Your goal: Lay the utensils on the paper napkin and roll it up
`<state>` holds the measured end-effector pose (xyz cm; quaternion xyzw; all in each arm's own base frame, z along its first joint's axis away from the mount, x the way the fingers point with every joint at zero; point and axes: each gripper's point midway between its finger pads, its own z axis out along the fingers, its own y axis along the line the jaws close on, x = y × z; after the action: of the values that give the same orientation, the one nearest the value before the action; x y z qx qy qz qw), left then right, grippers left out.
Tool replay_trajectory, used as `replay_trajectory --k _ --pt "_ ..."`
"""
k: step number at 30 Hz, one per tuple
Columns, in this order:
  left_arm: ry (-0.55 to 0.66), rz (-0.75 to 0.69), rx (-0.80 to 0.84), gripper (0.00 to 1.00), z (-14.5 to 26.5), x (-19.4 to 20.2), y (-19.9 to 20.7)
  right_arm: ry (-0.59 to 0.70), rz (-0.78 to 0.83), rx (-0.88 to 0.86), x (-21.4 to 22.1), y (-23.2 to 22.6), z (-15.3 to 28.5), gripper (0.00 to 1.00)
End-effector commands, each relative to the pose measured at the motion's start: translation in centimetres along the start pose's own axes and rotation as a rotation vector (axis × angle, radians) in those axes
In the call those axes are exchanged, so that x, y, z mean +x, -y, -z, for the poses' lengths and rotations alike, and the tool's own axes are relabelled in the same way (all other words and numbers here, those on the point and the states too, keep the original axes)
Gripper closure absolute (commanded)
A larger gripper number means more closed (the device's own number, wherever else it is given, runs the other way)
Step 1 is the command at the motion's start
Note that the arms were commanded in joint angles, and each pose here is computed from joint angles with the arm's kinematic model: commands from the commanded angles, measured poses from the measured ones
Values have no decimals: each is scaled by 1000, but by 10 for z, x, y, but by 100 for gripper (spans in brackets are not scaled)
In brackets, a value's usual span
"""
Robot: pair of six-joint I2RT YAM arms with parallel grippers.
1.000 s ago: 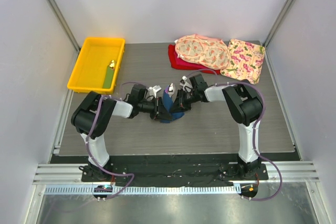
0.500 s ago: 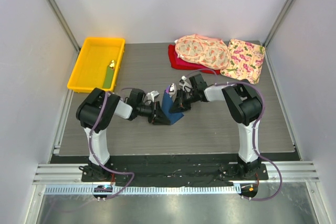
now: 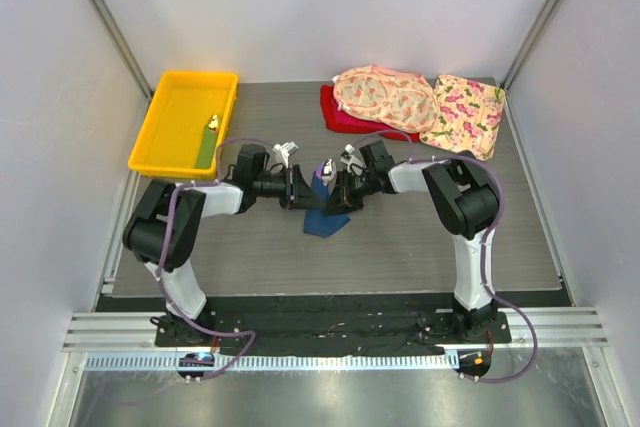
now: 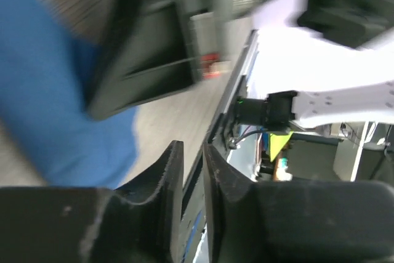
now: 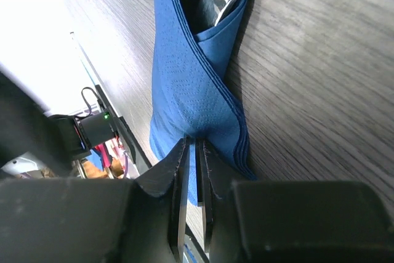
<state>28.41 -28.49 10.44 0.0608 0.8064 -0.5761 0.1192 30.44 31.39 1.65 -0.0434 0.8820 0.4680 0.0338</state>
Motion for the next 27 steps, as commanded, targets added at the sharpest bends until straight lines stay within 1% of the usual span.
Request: replay_trajectory --k 1,4,7,11,12,14,16,20,22,27 --pt "-45 100 -61 79 -10 19 -42 -1 -16 164 11 45 -7 81" --pt "-72 139 -92 82 -12 33 -59 2 -11 160 9 43 -7 81" --pt "-100 208 -171 85 -11 52 -87 4 -4 157 7 39 -5 81" --pt "-114 307 -256 90 -7 72 -119 55 47 129 -12 13 8 78" --pt "-114 316 -263 90 -7 74 -122 88 61 118 -22 3 17 72" --pt "-115 317 -262 91 -8 72 -123 130 80 110 -37 -10 26 68" --pt "-115 315 -264 91 -8 71 -124 179 98 124 -52 -20 37 60" --pt "-115 305 -260 91 -8 70 -123 233 116 177 -69 -23 43 50" --pt "-116 301 -261 91 -8 71 -122 227 101 207 -71 -17 39 47" --pt "-113 288 -256 91 -8 70 -120 212 75 224 -72 -10 29 45"
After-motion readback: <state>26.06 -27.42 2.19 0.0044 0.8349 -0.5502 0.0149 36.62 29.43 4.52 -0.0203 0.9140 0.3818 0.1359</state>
